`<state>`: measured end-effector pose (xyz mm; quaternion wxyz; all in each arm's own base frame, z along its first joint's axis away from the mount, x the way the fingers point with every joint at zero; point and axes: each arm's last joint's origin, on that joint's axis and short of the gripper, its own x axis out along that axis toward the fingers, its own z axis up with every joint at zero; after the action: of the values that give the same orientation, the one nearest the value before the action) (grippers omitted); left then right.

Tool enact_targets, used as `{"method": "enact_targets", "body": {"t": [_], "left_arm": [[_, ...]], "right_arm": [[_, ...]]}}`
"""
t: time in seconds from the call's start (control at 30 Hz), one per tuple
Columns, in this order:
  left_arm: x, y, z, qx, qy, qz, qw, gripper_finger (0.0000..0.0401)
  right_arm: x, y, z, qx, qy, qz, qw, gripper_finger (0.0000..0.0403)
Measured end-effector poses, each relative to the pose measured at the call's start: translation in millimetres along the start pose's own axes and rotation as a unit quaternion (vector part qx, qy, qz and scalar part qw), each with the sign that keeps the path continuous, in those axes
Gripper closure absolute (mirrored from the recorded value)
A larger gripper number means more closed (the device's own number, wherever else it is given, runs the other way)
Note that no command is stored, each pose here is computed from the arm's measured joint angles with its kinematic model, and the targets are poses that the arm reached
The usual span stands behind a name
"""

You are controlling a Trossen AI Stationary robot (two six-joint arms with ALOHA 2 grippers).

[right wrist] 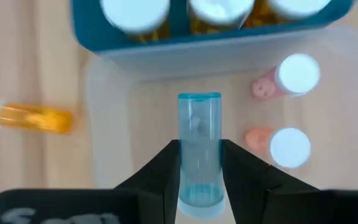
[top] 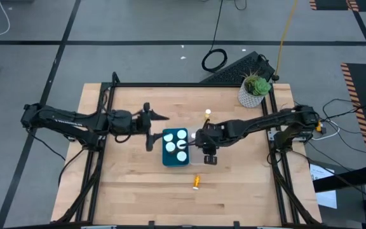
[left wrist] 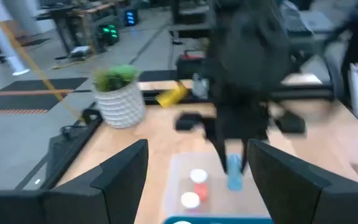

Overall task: Pick and place medicine bottles into bin by pill shape (circle, oval)
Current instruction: Put the small blue pill bottle into the transparent bin

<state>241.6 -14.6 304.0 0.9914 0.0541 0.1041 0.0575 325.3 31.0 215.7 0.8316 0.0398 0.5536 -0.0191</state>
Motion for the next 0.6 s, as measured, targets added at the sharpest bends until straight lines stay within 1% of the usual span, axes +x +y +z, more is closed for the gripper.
{"method": "enact_targets", "body": {"t": [0.1,0.2,0.3,0.4,0.5,0.6], "left_arm": [[11,-11,-2,0.014,-0.01,-0.023,1.0,0.0114],[24,-19,-11,0.014,0.0,-0.058,0.998,0.0086],[38,-23,-18,0.002,0.006,-0.064,0.998,0.0053],[54,-28,-27,-0.003,0.023,-0.068,0.997,0.0032],[69,-39,-33,-0.002,0.042,-0.089,0.995,0.0029],[83,-51,-38,0.011,0.059,-0.103,0.993,0.0036]], "right_arm": [[-16,5,1,0.016,-0.035,-0.006,0.999,0.0303],[-30,12,2,0.02,-0.072,-0.02,0.997,0.0303],[-38,21,5,0.011,-0.11,-0.017,0.994,0.0303],[-39,30,7,0.001,-0.134,-0.013,0.991,0.0303],[-38,34,9,-0.004,-0.153,-0.008,0.988,0.0303],[-34,34,8,-0.005,-0.16,-0.015,0.987,0.0303]]}}
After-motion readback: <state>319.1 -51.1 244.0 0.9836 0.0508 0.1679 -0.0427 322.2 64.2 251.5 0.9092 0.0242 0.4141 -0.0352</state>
